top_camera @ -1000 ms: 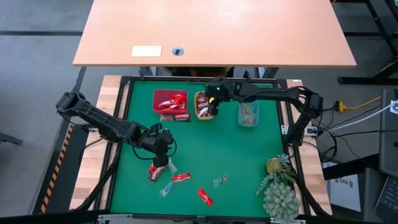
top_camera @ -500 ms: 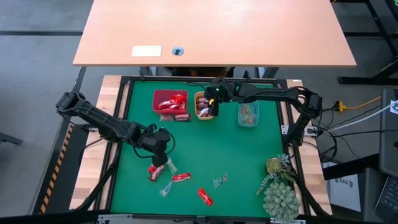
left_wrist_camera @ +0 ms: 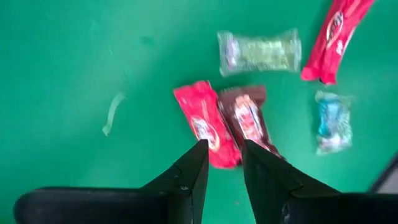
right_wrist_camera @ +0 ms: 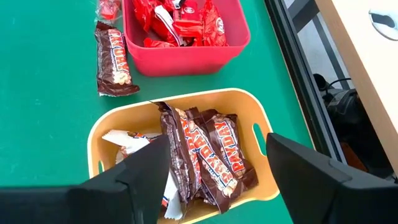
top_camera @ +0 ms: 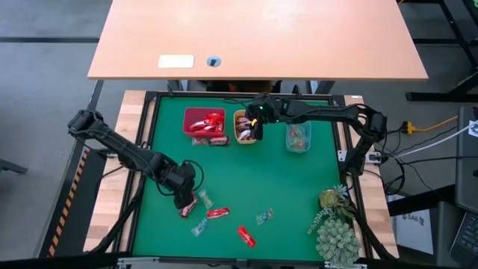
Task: Sort candy
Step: Put the red chocolate bar into the red bin
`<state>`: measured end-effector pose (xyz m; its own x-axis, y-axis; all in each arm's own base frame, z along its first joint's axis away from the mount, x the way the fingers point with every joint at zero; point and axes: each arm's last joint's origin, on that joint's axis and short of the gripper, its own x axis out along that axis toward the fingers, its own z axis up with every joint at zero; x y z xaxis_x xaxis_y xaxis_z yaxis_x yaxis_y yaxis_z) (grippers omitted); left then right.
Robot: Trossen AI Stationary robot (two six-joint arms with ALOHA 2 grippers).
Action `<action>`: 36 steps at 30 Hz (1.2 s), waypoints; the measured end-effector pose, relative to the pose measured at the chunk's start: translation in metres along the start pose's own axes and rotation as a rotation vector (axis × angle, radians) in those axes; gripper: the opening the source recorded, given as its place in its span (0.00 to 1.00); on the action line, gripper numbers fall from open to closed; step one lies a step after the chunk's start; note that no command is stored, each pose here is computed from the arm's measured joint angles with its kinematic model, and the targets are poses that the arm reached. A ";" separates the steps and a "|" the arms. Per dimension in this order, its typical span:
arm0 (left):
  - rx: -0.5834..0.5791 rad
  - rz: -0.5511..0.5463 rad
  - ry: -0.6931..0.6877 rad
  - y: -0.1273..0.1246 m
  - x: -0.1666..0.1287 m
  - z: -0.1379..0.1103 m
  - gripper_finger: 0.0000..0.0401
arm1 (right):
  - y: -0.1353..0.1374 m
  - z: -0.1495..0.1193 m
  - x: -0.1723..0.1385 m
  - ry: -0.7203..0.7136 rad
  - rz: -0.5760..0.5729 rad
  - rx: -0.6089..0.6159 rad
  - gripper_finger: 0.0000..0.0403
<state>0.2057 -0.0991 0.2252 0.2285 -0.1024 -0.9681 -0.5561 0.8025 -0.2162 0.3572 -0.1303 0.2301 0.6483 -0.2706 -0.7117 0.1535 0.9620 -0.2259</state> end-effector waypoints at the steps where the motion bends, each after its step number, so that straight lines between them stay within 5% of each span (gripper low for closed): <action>1: -0.015 -0.003 0.005 -0.001 0.000 -0.002 0.24 | 0.000 0.000 0.000 0.000 0.000 0.000 0.66; 11: -0.082 0.029 -0.036 -0.009 0.005 -0.013 0.44 | 0.000 0.000 0.000 0.000 0.000 0.000 0.66; 22: -0.067 0.178 -0.029 -0.016 0.041 -0.011 0.44 | 0.000 0.000 0.000 0.001 0.001 0.000 0.66; 36: -0.063 0.228 -0.009 -0.025 0.077 -0.008 0.44 | 0.000 0.000 0.000 0.002 0.001 -0.001 0.66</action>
<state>0.2305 -0.1318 0.1554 0.0984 0.0831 -0.9917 -0.6427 0.7661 0.0005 0.3571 -0.1300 0.2298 0.6469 -0.2695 -0.7133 0.1523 0.9623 -0.2255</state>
